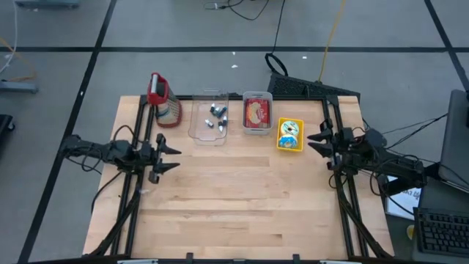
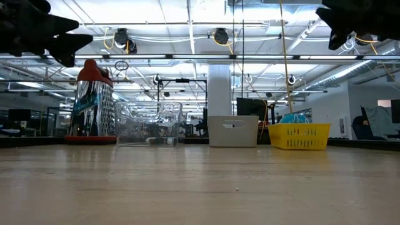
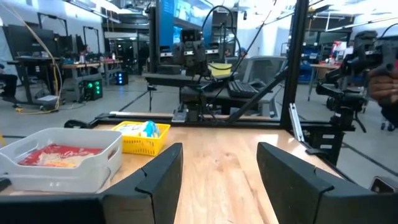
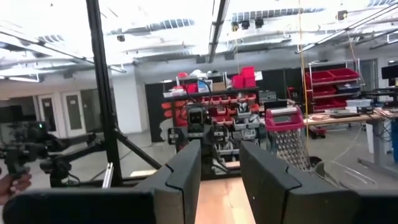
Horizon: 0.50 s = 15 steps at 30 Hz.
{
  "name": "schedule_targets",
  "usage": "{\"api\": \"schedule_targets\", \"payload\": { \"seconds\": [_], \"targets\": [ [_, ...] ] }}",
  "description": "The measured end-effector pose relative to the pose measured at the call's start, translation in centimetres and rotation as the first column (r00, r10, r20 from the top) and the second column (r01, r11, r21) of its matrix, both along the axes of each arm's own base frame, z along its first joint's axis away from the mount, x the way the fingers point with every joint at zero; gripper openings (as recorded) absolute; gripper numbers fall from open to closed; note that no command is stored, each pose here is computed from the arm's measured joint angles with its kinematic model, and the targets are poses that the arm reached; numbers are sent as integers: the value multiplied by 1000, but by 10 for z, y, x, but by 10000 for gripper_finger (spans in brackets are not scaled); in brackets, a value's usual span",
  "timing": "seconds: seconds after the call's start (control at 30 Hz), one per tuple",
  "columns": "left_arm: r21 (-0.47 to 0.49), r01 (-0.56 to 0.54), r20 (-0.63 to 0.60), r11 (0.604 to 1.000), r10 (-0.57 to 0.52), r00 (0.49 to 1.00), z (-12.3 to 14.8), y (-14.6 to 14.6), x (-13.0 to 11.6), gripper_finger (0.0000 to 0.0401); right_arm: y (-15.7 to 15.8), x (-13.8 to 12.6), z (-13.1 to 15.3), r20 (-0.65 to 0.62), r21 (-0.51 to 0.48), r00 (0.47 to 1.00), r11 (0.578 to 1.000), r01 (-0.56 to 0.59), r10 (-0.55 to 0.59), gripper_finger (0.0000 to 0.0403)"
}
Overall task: Pick & Place Food Item
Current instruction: Return to Home Position
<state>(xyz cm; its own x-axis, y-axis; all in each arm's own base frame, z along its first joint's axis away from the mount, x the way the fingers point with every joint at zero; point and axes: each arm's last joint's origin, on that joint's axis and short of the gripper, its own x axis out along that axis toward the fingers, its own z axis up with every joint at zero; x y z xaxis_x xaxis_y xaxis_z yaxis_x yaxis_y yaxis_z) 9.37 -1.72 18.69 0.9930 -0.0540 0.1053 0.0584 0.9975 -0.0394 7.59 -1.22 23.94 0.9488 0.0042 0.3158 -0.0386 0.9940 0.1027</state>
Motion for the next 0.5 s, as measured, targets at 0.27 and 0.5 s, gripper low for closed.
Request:
{"api": "schedule_targets", "payload": {
  "seconds": [0.27,0.5],
  "targets": [
    [5,20,55,1000,-20,998,5,-2,-2,209,-1,3,-6,-18,-37,1000,999,15,-15,100],
    [16,0,54,1000,-1,999,5,-2,-2,209,-4,14,-38,0,-21,1000,1000,6,-6,100]
  ]
}}
